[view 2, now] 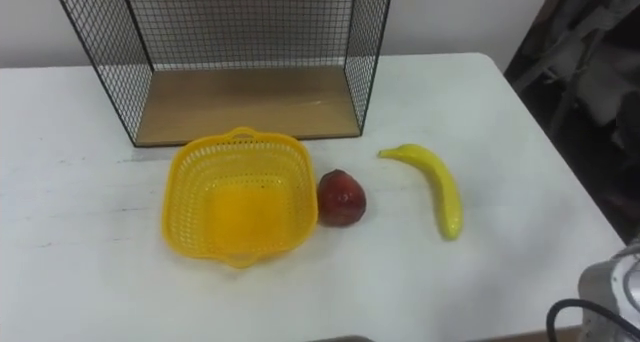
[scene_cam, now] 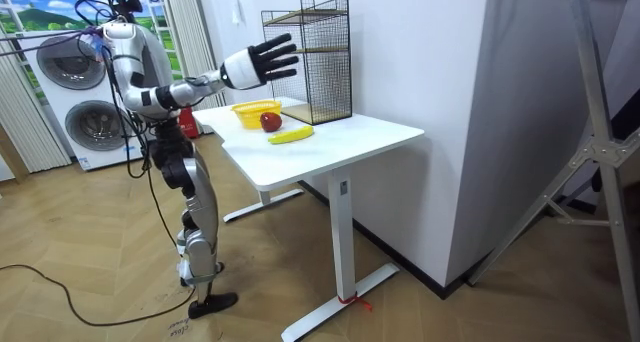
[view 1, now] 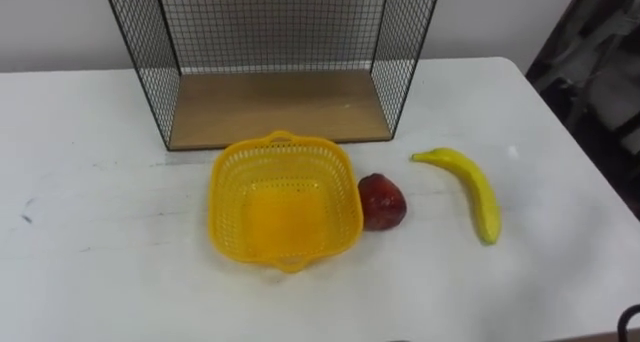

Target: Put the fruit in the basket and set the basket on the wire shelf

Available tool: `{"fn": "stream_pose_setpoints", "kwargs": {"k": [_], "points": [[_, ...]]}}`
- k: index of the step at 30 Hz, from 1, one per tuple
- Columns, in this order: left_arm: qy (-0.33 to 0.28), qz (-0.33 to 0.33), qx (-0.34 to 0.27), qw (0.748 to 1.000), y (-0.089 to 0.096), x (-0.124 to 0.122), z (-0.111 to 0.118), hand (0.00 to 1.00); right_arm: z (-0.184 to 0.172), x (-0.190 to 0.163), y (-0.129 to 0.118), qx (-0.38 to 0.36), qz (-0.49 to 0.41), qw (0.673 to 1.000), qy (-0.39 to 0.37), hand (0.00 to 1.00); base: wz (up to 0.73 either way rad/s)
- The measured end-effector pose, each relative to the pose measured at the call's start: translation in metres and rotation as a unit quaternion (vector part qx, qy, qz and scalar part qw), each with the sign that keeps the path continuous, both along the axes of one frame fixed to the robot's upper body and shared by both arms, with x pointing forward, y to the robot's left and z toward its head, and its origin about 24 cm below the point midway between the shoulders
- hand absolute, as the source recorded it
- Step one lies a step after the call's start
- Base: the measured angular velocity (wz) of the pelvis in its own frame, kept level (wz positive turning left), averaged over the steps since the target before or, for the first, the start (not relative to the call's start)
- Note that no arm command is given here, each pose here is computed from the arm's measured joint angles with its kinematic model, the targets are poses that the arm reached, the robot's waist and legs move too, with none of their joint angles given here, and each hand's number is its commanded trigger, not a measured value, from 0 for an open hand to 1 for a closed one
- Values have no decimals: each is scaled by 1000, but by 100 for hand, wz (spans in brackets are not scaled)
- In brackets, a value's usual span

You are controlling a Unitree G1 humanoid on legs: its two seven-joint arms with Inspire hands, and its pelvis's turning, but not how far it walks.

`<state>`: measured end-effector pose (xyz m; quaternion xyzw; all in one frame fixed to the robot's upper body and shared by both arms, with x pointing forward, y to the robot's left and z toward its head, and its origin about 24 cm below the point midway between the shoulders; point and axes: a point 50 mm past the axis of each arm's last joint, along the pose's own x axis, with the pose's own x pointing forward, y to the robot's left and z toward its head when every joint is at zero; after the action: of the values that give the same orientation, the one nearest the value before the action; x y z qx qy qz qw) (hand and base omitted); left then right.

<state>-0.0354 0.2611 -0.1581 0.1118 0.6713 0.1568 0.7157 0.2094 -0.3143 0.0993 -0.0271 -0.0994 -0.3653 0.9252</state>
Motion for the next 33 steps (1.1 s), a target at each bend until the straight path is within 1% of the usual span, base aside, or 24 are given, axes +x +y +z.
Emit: {"fn": "stream_pose_setpoints", "kwargs": {"k": [2,6,8,13,20,28,33], "points": [[0,-2,0,1000,0,0,0,0,-3,6,10,-32,50,998,28,0,-5],[-4,-6,-8,1000,2,4,1,0,-11,10,16,-46,104,991,64,0,1],[-4,-8,-10,1000,5,5,1,0,-16,14,23,-64,147,983,92,0,7],[-8,-16,-10,1000,5,8,2,0,-24,19,37,-85,220,963,127,0,5],[-17,-23,-12,1000,6,16,1,0,-29,20,38,-115,253,947,160,0,1],[-8,-21,-25,999,4,12,0,0,-29,21,41,-149,299,924,186,0,2],[-6,-20,-26,999,4,11,0,0,-30,21,42,-156,314,915,200,0,0]]}}
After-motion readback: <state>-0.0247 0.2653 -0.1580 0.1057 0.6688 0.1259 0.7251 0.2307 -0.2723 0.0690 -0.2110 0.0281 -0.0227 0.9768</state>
